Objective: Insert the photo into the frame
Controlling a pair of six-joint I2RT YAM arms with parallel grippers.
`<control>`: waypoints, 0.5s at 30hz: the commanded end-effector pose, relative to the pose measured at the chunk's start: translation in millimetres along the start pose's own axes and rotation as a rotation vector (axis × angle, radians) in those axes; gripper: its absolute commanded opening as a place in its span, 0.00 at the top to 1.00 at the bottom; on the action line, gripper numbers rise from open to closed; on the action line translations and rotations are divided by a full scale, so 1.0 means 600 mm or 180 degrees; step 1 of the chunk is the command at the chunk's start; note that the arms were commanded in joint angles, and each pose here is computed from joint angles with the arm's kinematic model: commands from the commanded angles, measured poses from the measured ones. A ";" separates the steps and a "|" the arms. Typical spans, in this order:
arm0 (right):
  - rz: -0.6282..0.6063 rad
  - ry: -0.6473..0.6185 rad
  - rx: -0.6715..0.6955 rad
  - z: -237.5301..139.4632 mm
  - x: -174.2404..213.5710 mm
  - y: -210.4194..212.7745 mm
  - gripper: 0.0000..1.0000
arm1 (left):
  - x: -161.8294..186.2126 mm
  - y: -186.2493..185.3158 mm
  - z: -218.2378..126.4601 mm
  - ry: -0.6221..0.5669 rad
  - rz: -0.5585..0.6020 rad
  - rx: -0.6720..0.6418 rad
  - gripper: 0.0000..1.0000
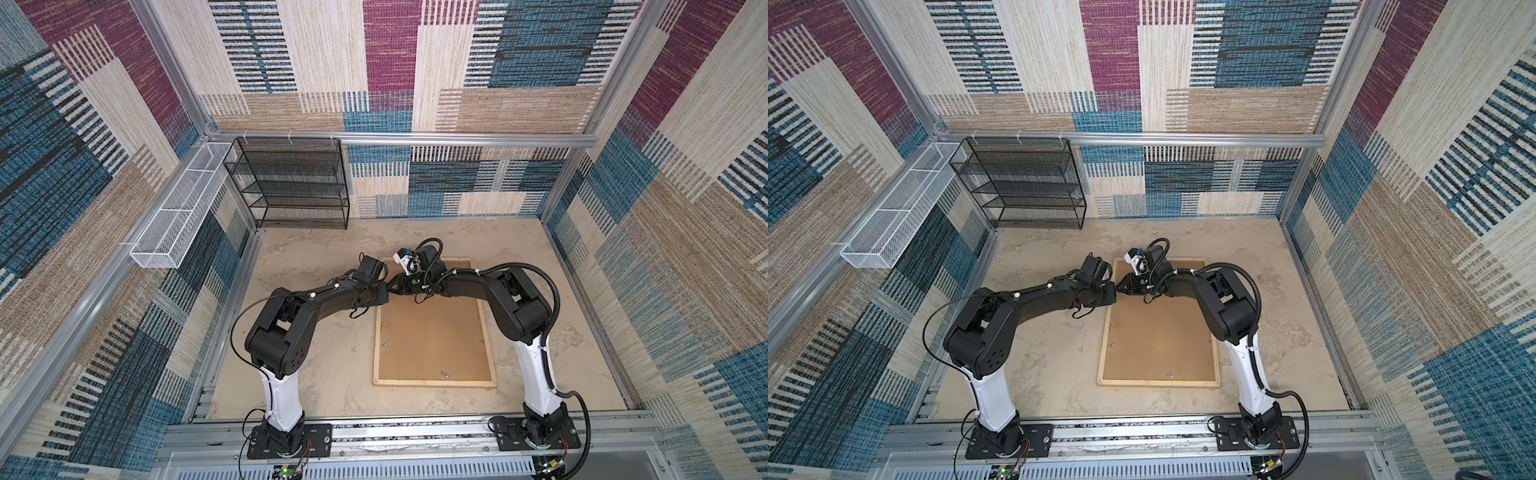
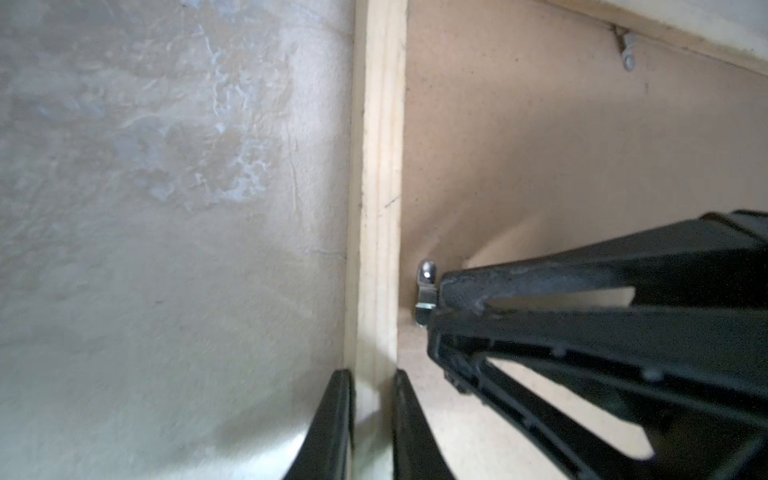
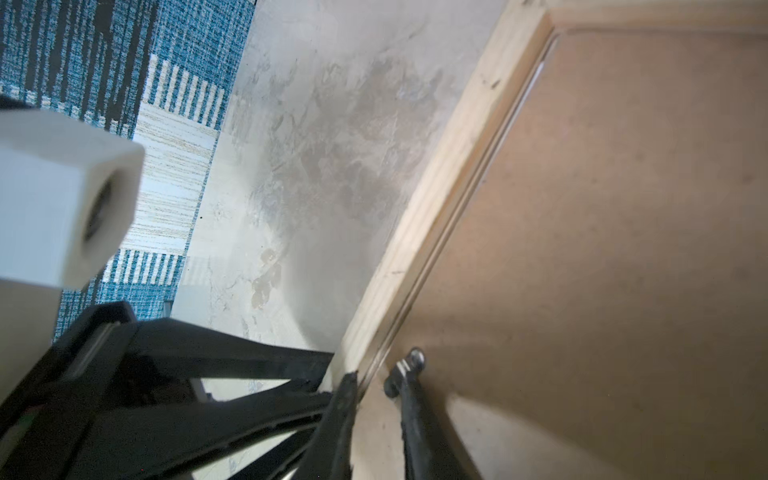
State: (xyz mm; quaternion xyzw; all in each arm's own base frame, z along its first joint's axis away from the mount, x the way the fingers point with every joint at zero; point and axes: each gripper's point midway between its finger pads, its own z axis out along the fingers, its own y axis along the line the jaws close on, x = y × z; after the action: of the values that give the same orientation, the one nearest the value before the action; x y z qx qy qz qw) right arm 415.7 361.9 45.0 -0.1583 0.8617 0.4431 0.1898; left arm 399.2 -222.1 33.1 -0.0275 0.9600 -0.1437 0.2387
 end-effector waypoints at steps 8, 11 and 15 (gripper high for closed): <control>0.0073 0.0009 -0.0101 0.010 -0.003 0.004 0.77 | 0.019 0.009 0.012 0.0139 -0.0058 -0.0041 1.00; 0.0079 0.0005 -0.0142 0.014 -0.007 0.005 0.77 | 0.019 0.009 0.011 0.0141 -0.0052 -0.0038 1.00; 0.0092 0.0018 -0.0192 0.019 -0.009 0.007 0.77 | 0.019 0.006 0.012 0.0146 -0.0053 -0.0011 1.00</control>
State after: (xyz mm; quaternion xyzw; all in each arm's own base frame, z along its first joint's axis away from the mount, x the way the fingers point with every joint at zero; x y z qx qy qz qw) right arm 419.0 372.4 45.1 -0.1594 0.8508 0.4679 0.1786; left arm 399.1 -222.8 32.8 -0.0271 0.9604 -0.1444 0.2367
